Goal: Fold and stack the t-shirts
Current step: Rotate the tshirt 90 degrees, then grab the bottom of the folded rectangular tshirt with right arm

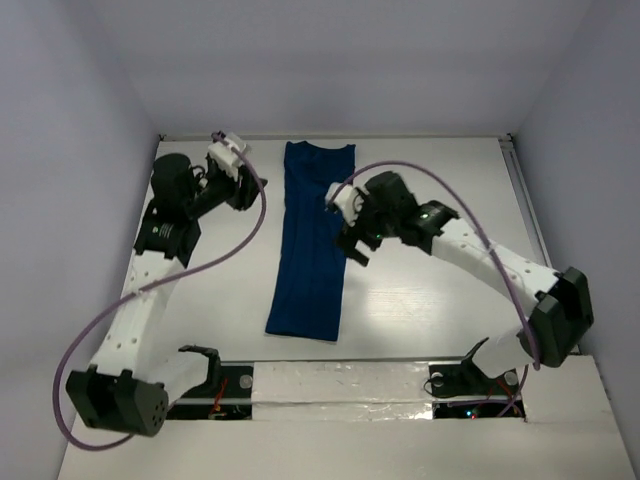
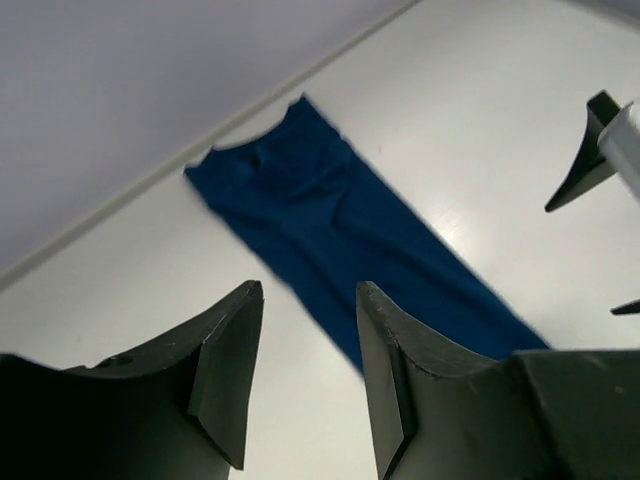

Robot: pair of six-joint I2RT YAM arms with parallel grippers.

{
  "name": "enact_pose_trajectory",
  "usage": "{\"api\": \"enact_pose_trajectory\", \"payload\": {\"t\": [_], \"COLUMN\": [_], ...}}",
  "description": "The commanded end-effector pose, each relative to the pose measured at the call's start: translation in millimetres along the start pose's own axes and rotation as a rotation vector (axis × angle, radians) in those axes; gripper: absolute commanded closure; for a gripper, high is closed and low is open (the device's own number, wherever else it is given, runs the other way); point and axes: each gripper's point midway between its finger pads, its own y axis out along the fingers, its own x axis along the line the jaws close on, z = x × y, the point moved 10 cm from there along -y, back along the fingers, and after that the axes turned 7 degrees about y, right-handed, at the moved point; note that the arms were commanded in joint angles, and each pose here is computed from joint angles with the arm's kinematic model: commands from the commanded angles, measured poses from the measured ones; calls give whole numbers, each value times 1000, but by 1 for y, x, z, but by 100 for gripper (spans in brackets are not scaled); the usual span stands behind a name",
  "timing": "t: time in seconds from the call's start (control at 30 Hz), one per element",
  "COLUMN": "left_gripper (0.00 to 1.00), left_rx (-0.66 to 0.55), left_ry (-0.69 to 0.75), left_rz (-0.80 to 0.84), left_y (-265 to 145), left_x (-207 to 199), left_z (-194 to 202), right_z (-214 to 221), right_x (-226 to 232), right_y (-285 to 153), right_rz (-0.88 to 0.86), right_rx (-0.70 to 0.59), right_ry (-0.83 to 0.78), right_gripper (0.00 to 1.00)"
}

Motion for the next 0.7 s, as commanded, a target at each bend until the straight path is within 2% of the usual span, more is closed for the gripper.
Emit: {"api": "enact_pose_trajectory", "payload": {"t": [0.0, 0.03, 0.07, 0.13, 0.2, 0.33, 0.67], "left_gripper": [61, 60, 59, 59, 59, 59, 59], "left_rx": [41, 37, 11, 38, 54, 100, 120], "left_ry": [81, 81, 96, 83, 84, 80, 72], "left_rz": [-96, -109, -127, -155, -173, -226, -261], "left_y": [-31, -38, -49, -57, -63, -68, -70], "left_x": [-12, -16, -22, -25, -29, -32, -36], "left_z": [19, 20, 16, 25, 33, 48, 67], "right_z": [4, 6, 10, 10, 19, 33, 43], "right_x": [41, 48, 56, 72, 85, 140, 170], "right_y": [32, 36, 45, 55, 67, 74, 94], "right_rz": [-66, -52, -54, -46, -79, -187, -172], "right_rx": [81, 103, 135, 174, 245, 288, 309], "right_ry": [-112, -140, -159, -216, -249, -390, -474], "right_gripper": [4, 5, 14, 19, 28, 27, 29]}}
